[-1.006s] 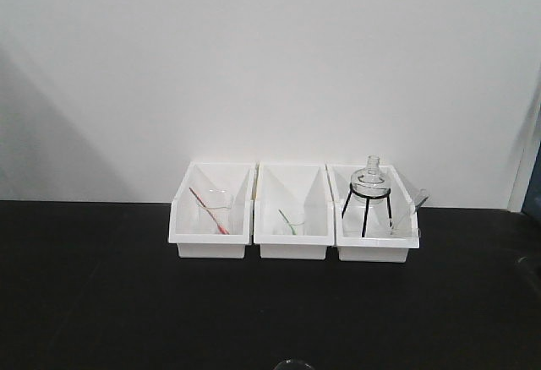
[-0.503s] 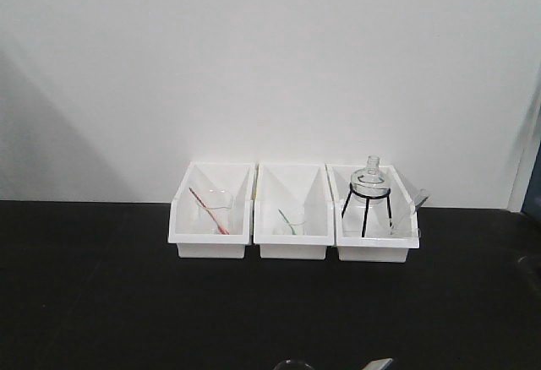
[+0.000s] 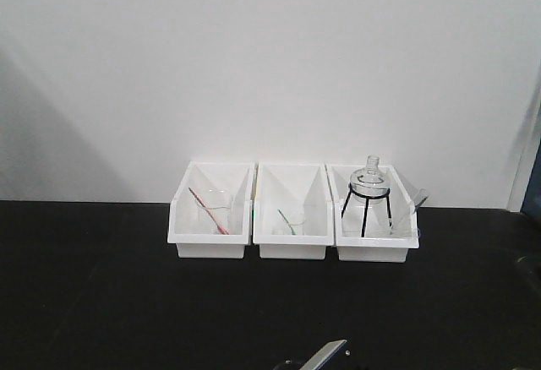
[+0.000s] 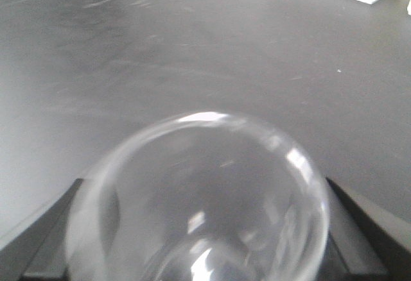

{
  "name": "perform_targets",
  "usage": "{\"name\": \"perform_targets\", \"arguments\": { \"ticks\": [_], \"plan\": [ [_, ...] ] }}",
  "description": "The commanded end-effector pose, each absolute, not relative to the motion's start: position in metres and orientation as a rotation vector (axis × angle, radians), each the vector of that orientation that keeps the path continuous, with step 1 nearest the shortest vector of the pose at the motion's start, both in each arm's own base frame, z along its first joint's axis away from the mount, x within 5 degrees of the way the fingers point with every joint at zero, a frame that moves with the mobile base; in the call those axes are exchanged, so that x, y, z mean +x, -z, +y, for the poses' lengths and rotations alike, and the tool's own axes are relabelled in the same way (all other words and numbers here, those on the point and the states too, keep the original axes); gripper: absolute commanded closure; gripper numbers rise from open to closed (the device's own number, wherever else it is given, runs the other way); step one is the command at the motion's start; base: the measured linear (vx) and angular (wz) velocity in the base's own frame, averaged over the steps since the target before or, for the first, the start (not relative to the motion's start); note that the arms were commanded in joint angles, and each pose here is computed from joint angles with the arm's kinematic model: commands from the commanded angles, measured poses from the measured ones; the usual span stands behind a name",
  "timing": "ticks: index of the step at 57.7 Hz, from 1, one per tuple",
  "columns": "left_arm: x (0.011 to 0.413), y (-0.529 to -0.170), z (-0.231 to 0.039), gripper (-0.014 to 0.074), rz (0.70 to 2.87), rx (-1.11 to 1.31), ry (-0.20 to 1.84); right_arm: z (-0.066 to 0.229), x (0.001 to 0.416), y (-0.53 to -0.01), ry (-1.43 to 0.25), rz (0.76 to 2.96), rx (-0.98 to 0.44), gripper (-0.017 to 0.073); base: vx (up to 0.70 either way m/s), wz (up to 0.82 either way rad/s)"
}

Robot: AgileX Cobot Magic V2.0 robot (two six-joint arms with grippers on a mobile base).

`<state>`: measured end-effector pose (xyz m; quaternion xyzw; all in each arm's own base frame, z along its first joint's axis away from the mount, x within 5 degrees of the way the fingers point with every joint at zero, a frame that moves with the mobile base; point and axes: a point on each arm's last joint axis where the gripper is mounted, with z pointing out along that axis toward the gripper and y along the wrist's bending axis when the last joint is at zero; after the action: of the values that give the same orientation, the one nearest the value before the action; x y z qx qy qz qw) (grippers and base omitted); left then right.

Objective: Pick beaker and place in left cabinet

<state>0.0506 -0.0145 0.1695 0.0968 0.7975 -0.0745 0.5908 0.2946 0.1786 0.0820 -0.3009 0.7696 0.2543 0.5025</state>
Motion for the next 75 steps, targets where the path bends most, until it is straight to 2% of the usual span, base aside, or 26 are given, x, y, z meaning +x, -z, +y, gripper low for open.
{"name": "perform_targets", "arguments": {
  "ticks": [1, 17, 28, 37, 49, 58, 65, 75],
  "plan": [
    [0.052, -0.184, -0.014, 0.06, 1.746, 0.202, 0.186, 0.183, 0.302, -0.11, -0.647, 1.722, -0.685, 0.0036, 0.0, 0.0],
    [0.052, -0.184, -0.014, 0.06, 1.746, 0.202, 0.186, 0.179, 0.3, -0.136, -0.626, 1.783, -0.658, 0.0357, 0.0, 0.0],
    [0.052, -0.184, -0.014, 0.06, 1.746, 0.202, 0.186, 0.174, 0.298, -0.177, -0.622, 1.788, -0.583, 0.0494, 0.0, -0.01],
    [0.052, -0.184, -0.014, 0.06, 1.746, 0.202, 0.186, 0.172, 0.306, -0.232, -0.591, 1.758, -0.512, 0.0509, 0.0, 0.0],
    [0.052, -0.184, -0.014, 0.06, 1.746, 0.202, 0.186, 0.186, 0.317, -0.324, -0.423, 1.687, -0.562, 0.0507, 0.0, 0.0],
    [0.052, -0.184, -0.014, 0.06, 1.746, 0.202, 0.186, 0.2, 0.319, -0.396, -0.458, 1.57, -0.472, 0.0507, 0.0, 0.0],
    [0.052, -0.184, -0.014, 0.06, 1.746, 0.202, 0.186, 0.205, 0.314, -0.431, -0.465, 1.558, -0.414, 0.0507, 0.0, 0.0],
    [0.052, -0.184, -0.014, 0.06, 1.746, 0.202, 0.186, 0.214, 0.303, -0.448, -0.438, 1.604, -0.407, 0.0507, 0.0, 0.0]
  ]
}}
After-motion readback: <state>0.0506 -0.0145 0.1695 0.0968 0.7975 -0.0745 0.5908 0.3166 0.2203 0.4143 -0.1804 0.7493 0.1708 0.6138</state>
